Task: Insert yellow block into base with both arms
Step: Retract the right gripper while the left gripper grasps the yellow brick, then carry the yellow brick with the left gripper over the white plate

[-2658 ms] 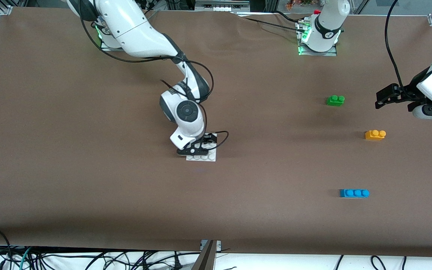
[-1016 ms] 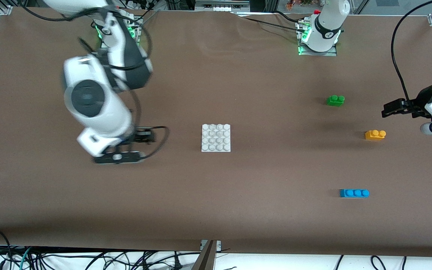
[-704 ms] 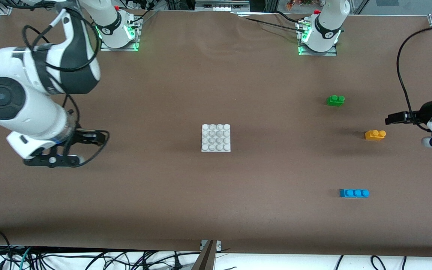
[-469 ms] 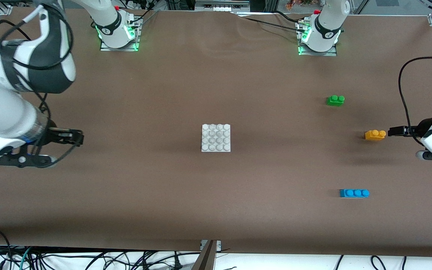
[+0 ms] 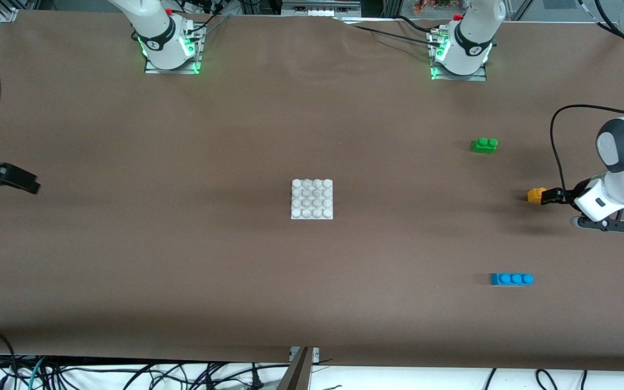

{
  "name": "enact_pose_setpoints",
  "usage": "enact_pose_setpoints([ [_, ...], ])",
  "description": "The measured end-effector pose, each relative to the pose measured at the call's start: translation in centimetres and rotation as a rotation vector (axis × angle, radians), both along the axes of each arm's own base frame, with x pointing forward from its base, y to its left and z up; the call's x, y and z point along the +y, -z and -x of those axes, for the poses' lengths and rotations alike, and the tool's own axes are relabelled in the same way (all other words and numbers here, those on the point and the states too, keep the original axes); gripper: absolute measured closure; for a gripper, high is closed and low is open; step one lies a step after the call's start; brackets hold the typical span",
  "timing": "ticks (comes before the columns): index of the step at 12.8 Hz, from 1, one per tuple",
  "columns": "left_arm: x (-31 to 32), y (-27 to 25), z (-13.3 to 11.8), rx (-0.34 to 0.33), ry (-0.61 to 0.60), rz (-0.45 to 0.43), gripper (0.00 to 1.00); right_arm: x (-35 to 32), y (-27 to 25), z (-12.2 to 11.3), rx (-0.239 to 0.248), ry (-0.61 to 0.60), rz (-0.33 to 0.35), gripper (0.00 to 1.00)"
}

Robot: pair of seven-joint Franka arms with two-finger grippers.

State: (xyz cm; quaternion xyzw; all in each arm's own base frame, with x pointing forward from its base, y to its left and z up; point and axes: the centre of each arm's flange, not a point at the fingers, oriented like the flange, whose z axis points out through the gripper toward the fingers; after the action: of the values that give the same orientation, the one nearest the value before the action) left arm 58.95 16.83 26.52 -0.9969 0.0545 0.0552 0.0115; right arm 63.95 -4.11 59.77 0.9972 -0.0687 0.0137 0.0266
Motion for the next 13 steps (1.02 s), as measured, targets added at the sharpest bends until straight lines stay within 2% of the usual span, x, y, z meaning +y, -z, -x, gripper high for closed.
enact_pose_setpoints([
  [6, 0.6, 4.1, 3.4, -0.003, 0.038, -0.013, 0.00, -5.0, -1.8, 5.6, 0.013, -0.019, -0.032, 0.00],
  [10, 1.5, 5.4, 4.8, 0.001, 0.072, -0.046, 0.00, -3.3, -0.8, 6.8, 0.078, -0.058, -0.028, 0.00],
  [13, 1.7, 6.2, 5.6, 0.004, 0.066, -0.040, 0.00, -3.2, -0.3, 7.0, 0.102, -0.090, -0.030, 0.00],
])
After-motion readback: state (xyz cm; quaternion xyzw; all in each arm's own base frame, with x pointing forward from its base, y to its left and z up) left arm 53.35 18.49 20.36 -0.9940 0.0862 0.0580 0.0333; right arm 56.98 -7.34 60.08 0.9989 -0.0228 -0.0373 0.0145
